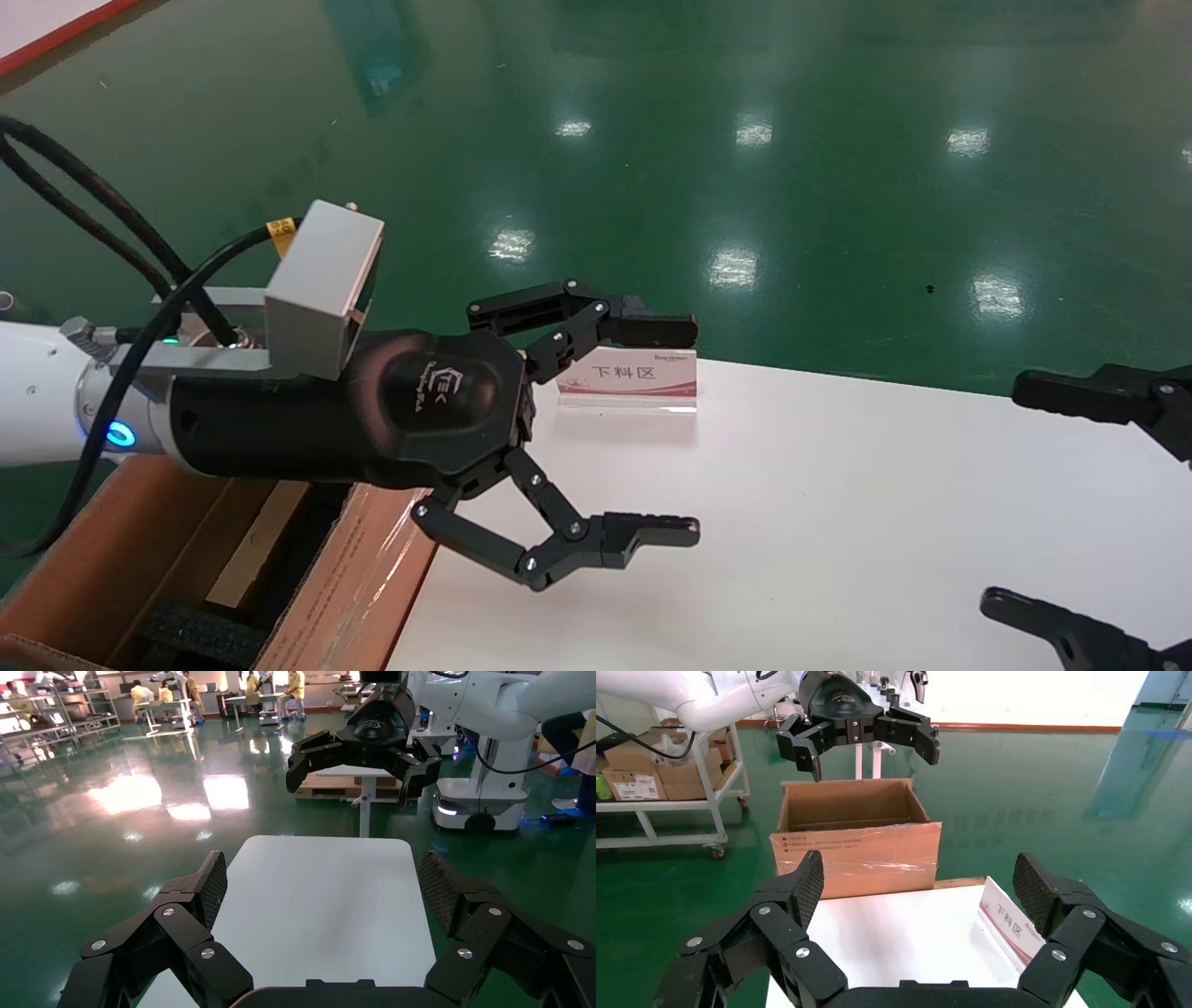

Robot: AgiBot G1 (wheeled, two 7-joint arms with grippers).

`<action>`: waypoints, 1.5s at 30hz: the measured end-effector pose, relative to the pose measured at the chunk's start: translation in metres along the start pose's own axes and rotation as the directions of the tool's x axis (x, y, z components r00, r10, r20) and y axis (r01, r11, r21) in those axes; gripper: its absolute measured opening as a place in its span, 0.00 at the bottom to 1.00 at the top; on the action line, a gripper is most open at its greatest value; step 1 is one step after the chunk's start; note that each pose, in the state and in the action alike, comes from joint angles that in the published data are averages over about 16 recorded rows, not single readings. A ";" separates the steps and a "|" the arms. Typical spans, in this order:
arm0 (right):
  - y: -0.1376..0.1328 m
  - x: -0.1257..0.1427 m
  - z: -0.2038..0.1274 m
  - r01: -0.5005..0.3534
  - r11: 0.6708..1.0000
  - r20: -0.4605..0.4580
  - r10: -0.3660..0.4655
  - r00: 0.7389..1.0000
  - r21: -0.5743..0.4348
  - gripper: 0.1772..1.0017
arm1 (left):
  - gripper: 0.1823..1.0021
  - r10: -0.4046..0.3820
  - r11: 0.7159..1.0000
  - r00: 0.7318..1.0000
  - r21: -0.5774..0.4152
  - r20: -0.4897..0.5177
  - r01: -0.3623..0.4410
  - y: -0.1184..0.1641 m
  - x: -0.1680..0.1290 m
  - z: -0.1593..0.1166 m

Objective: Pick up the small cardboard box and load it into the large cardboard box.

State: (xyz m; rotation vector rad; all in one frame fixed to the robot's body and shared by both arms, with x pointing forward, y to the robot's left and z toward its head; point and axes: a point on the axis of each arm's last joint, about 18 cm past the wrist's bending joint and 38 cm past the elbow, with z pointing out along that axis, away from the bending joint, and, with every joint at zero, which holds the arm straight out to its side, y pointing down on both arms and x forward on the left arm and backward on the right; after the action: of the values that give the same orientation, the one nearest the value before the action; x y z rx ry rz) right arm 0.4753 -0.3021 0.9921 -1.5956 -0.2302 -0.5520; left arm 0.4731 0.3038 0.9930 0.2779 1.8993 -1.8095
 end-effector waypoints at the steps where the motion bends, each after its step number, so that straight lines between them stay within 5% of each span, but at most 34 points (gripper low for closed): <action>1: 0.000 0.000 0.000 0.000 1.000 0.000 0.000 1.000 0.000 1.00 | 1.00 0.001 1.000 1.000 0.002 0.001 -0.001 0.000 0.000 0.000; 45: 0.000 0.000 0.000 0.000 1.000 0.000 0.000 1.000 0.000 1.00 | 1.00 -0.004 1.000 1.000 -0.011 -0.008 0.004 0.001 0.000 0.003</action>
State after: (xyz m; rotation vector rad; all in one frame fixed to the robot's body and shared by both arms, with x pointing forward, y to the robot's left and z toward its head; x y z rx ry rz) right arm 0.4754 -0.3021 0.9921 -1.5956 -0.2306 -0.5518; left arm 0.4744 0.3013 0.9924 0.2780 1.9155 -1.8027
